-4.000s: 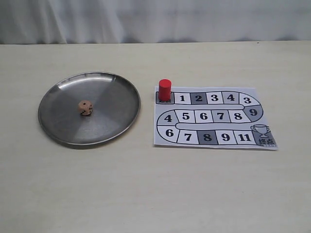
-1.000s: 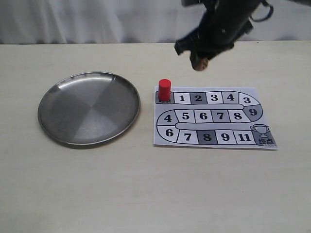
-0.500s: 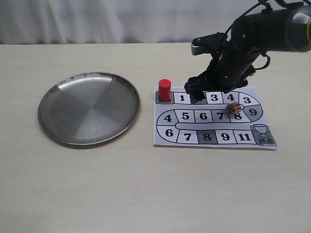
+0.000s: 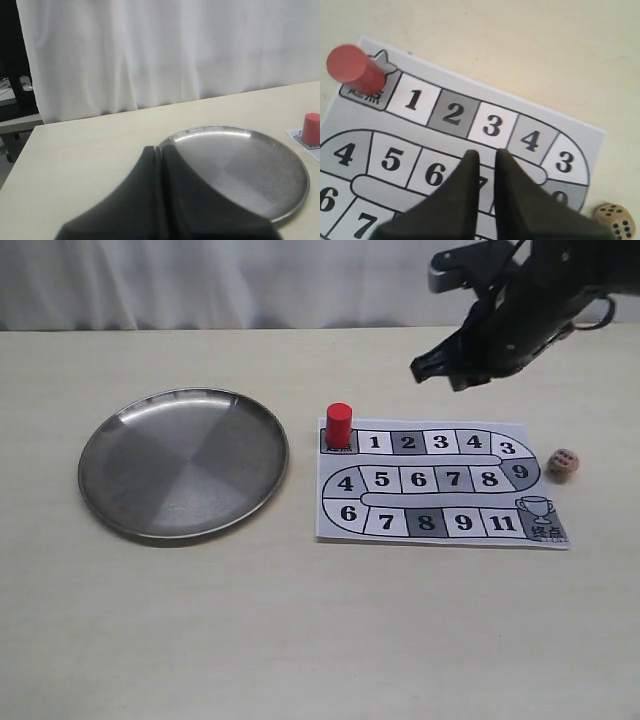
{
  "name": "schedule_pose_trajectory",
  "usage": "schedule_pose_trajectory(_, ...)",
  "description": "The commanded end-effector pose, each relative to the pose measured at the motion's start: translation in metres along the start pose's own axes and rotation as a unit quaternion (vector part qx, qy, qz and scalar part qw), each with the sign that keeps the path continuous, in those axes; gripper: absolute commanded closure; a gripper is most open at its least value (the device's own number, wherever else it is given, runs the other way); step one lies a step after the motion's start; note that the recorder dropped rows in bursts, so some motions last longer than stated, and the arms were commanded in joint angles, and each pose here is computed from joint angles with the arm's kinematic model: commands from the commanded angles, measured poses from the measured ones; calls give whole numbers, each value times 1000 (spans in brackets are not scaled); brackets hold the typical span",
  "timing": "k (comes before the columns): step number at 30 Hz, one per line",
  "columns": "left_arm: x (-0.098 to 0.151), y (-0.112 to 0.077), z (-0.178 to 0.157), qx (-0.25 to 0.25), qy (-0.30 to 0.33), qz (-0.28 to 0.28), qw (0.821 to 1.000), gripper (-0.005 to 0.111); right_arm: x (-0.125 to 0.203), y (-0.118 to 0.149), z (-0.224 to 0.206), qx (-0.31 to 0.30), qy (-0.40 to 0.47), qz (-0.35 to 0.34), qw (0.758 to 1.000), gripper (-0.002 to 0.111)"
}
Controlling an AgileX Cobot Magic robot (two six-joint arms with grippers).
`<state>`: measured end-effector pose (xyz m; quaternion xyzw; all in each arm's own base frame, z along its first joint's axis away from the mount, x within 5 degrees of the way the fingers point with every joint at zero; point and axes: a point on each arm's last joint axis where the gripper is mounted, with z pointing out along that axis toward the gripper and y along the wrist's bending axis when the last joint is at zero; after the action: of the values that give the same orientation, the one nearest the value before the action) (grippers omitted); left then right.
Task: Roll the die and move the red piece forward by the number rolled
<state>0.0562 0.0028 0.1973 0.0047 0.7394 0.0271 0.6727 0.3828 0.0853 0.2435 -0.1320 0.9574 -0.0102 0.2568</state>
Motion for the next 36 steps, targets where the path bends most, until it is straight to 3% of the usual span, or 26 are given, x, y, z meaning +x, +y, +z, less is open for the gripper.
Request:
schedule_pose_trajectory(1, 0, -1, 0, 5, -5, 0, 1000, 107, 3, -37, -28, 30, -9, 49, 998, 104)
schedule_pose_trajectory(10, 0, -1, 0, 5, -5, 0, 1000, 107, 35, -94, -24, 67, 62, 114, 989, 104)
schedule_pose_trajectory(21, 0, -1, 0, 5, -5, 0, 1000, 107, 100, -146, 7, 92, 161, 184, 965, 104)
schedule_pose_trajectory(30, 0, -1, 0, 5, -5, 0, 1000, 107, 129, -151, 64, 65, 227, 180, 955, 104)
schedule_pose_trajectory(36, 0, -1, 0, 5, -5, 0, 1000, 107, 136, -151, 80, 59, 241, 179, 952, 104)
